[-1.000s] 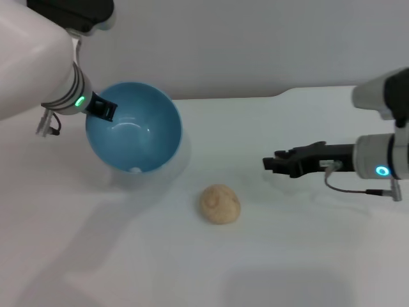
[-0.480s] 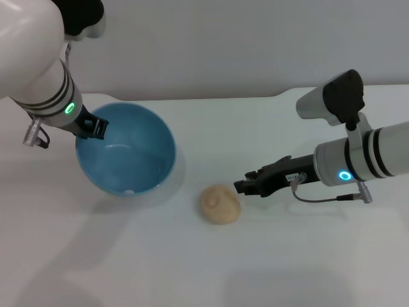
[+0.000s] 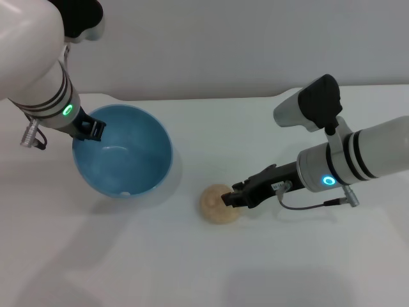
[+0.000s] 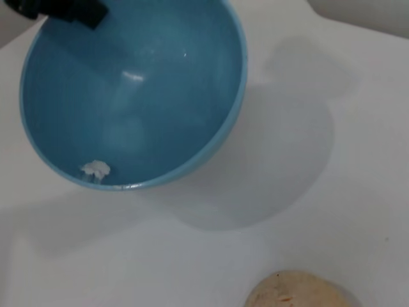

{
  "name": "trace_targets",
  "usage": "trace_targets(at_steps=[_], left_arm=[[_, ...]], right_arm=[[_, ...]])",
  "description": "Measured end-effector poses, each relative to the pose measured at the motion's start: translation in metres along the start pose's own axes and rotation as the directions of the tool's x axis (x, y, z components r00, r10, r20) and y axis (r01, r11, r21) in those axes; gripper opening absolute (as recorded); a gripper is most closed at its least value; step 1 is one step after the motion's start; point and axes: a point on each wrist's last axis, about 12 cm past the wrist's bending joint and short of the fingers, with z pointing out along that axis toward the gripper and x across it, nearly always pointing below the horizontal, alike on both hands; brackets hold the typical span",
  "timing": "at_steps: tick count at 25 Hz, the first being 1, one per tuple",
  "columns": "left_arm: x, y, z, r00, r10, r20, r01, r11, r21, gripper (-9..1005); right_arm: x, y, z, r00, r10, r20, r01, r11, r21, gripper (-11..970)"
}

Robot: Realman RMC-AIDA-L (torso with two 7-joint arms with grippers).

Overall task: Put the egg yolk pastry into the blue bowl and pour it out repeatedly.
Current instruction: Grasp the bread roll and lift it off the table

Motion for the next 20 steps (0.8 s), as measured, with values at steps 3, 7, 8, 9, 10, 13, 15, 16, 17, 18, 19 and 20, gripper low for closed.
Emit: trace_targets(at_steps=[3, 7, 8, 9, 10, 13, 15, 16, 17, 18, 19, 20], left_arm=[[0.000, 0.000, 0.000, 1.000, 0.003, 0.003, -0.003, 1.000, -0.001, 10], [-0.001, -0.001, -0.001, 1.000, 0.005, 0.007, -0.005, 1.000, -0.001, 10], [-0.001, -0.001, -0.001, 1.000, 0.007, 0.007, -0.007, 1.000, -0.001, 10], [-0.001, -0.002, -0.002, 1.000, 0.010, 0.008, -0.010, 1.000, -0.001, 10], [-0.002, -0.002, -0.002, 1.000, 0.013, 0.009, -0.013, 1.000, -0.002, 10], [-0.003, -0.004, -0.002, 1.000, 0.021, 0.010, -0.021, 1.000, -0.003, 9], [-0.003, -0.004, -0.002, 1.000, 0.023, 0.009, -0.023, 1.000, -0.004, 9], [-0.003, -0.005, -0.002, 1.000, 0.024, 0.009, -0.024, 1.000, -0.004, 9], [-0.003, -0.005, -0.002, 1.000, 0.024, 0.009, -0.024, 1.000, -0.004, 9], [-0.002, -0.006, -0.002, 1.000, 0.029, 0.007, -0.029, 1.000, -0.005, 9], [-0.002, -0.006, -0.002, 1.000, 0.030, 0.007, -0.030, 1.000, -0.005, 9], [-0.002, -0.006, -0.002, 0.999, 0.031, 0.007, -0.031, 1.000, -0.005, 10]], right_arm=[[0.000, 0.002, 0.002, 1.000, -0.009, -0.005, 0.009, 1.000, 0.001, 464], [0.000, 0.005, 0.007, 1.000, -0.017, 0.003, 0.017, 1.000, 0.008, 468], [0.000, 0.006, 0.009, 1.000, -0.019, 0.005, 0.019, 1.000, 0.011, 469], [0.000, 0.007, 0.011, 1.000, -0.022, 0.008, 0.022, 1.000, 0.017, 470], [0.000, 0.011, 0.017, 0.999, -0.029, 0.015, 0.029, 0.999, 0.029, 471], [0.001, 0.014, 0.023, 0.999, -0.036, 0.022, 0.035, 0.998, 0.049, 516], [0.002, 0.017, 0.029, 0.999, -0.044, 0.027, 0.042, 0.997, 0.069, 546], [0.003, 0.019, 0.031, 0.999, -0.047, 0.028, 0.044, 0.996, 0.075, 561], [0.004, 0.020, 0.033, 0.998, -0.046, 0.030, 0.043, 0.996, 0.081, 576], [0.005, 0.021, 0.034, 0.998, -0.046, 0.032, 0.043, 0.995, 0.086, 576], [0.006, 0.022, 0.036, 0.998, -0.048, 0.031, 0.045, 0.995, 0.089, 575], [0.007, 0.022, 0.037, 0.998, -0.048, 0.030, 0.045, 0.995, 0.090, 575]])
